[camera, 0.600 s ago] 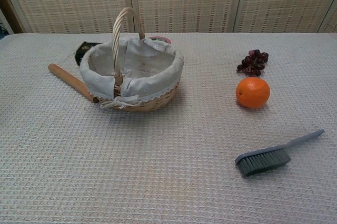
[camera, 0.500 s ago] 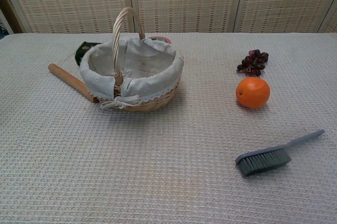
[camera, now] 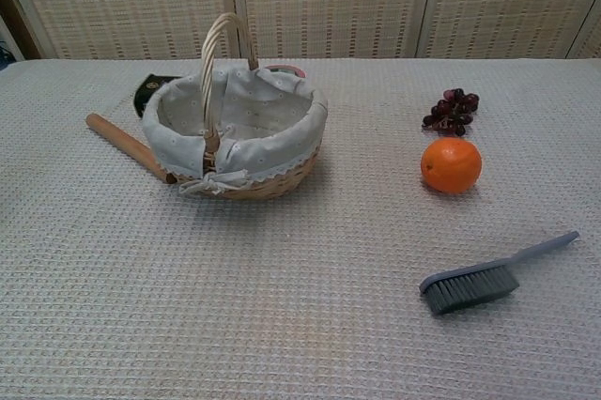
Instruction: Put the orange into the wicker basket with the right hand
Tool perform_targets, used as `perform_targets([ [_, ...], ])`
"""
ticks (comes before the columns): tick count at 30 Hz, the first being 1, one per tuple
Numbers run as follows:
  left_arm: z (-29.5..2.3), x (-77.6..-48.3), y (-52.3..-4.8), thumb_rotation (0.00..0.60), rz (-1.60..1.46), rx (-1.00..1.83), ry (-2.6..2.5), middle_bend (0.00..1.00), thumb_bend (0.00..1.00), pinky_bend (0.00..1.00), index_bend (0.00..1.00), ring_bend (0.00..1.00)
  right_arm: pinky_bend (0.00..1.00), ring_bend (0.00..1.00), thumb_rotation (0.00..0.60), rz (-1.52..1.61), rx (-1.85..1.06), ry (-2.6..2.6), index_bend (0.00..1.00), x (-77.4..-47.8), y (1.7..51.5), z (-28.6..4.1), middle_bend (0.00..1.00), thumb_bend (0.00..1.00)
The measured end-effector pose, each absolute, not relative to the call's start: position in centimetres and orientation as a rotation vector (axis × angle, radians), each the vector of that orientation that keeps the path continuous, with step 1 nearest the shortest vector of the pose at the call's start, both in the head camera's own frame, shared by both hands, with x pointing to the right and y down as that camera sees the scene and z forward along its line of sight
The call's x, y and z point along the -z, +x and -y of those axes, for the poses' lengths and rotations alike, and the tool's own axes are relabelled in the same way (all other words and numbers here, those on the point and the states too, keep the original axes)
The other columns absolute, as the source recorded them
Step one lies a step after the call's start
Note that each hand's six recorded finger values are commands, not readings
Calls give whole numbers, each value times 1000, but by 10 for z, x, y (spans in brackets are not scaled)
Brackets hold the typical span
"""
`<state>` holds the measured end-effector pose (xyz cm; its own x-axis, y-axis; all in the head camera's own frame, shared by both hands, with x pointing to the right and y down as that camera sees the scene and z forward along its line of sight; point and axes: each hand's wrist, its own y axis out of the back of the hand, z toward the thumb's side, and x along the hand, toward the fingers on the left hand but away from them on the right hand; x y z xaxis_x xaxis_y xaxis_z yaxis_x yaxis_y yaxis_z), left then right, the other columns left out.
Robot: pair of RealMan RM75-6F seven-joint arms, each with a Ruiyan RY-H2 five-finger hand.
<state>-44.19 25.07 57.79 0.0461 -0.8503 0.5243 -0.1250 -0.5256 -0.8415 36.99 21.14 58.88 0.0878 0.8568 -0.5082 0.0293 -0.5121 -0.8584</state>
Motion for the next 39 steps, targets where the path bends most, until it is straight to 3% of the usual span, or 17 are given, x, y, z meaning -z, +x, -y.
perform_targets([
  [10,-251,-578,-442,600,-994,1535,-1729,0,346,79,0,0,37,0,600,912,-1698,-1768,0,-636,328,-166,0,99],
  [20,-252,-578,-442,600,-996,1537,-1748,0,345,80,0,0,37,0,600,822,-1720,-1851,0,-698,227,-138,0,100],
  [31,-251,-578,-444,600,-1016,1548,-1763,0,347,79,0,0,59,0,600,824,-1771,-1785,1,-725,206,-124,0,99],
  [35,-251,-579,-445,600,-1021,1553,-1767,0,345,79,0,0,123,6,600,815,-1791,-1766,70,-736,203,-124,21,102],
  [37,-250,-579,-445,600,-1022,1553,-1769,0,346,79,0,0,216,58,600,813,-1796,-1758,97,-741,203,-125,89,118],
  [39,-250,-578,-444,600,-1024,1551,-1770,0,347,80,0,0,461,273,600,818,-1794,-1751,114,-746,201,-125,294,168],
])
